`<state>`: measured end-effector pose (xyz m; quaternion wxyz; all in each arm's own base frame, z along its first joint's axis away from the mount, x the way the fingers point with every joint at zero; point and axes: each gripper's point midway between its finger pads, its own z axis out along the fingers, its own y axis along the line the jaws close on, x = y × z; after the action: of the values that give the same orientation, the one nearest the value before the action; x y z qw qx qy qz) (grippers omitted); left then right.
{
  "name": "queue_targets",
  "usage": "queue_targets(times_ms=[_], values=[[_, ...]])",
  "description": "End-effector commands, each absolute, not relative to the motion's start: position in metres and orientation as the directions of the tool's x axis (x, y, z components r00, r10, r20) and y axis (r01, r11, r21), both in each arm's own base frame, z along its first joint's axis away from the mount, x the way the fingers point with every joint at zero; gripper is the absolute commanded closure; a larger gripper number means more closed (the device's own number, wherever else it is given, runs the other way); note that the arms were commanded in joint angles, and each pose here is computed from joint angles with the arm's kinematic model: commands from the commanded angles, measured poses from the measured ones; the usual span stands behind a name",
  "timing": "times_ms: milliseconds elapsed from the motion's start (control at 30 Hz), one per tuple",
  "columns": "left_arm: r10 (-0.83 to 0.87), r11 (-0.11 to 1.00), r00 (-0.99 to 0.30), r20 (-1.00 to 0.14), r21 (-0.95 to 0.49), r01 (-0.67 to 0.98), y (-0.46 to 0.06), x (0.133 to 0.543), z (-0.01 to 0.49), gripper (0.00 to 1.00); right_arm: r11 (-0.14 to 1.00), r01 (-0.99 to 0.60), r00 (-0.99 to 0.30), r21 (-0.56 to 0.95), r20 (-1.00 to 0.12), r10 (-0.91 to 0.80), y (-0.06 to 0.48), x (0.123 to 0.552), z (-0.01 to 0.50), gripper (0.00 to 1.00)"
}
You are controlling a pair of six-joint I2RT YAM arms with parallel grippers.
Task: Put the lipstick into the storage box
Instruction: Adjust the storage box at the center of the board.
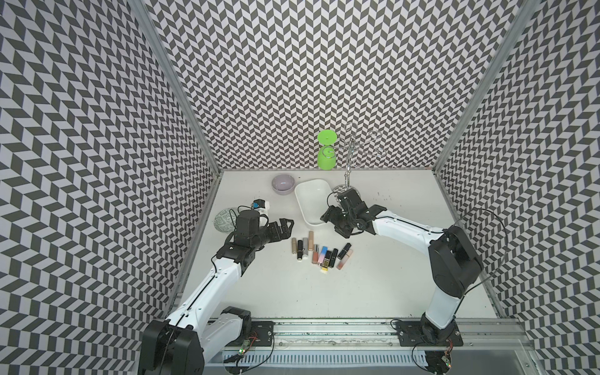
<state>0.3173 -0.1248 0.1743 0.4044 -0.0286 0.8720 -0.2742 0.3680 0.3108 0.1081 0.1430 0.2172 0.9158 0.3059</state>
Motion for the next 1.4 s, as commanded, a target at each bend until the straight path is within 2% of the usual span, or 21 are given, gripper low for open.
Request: queue_targets(times_ms=[0,400,600,1067,1367], values=[[-0.247,0.860,-0.652,-0.716,-0.472,0.192,-0.125,0.320,0.186,0.01,0.724,0.355,-0.842,0.591,-0.134,0.522,0.309,0.379,0.098,0.18],[-0.198,0.883,-0.651,-0.733,-0.421,0.206,-0.122,0.324,0.185,0.01,0.752,0.426,-0.806,0.504,-0.166,0.568,0.297,0.401,0.072,0.20],[-0.180,0.889,-0.652,-0.736,-0.405,0.212,-0.122,0.323,0.182,0.01,0.768,0.438,-0.800,0.468,-0.187,0.571,0.292,0.414,0.061,0.25],[-0.152,0.896,-0.645,-0.749,-0.380,0.230,-0.121,0.325,0.184,0.01,0.802,0.421,-0.806,0.424,-0.231,0.545,0.279,0.417,0.059,0.63],[-0.154,0.896,-0.642,-0.751,-0.380,0.229,-0.120,0.323,0.185,0.01,0.825,0.400,-0.798,0.399,-0.291,0.528,0.263,0.419,0.073,0.77]])
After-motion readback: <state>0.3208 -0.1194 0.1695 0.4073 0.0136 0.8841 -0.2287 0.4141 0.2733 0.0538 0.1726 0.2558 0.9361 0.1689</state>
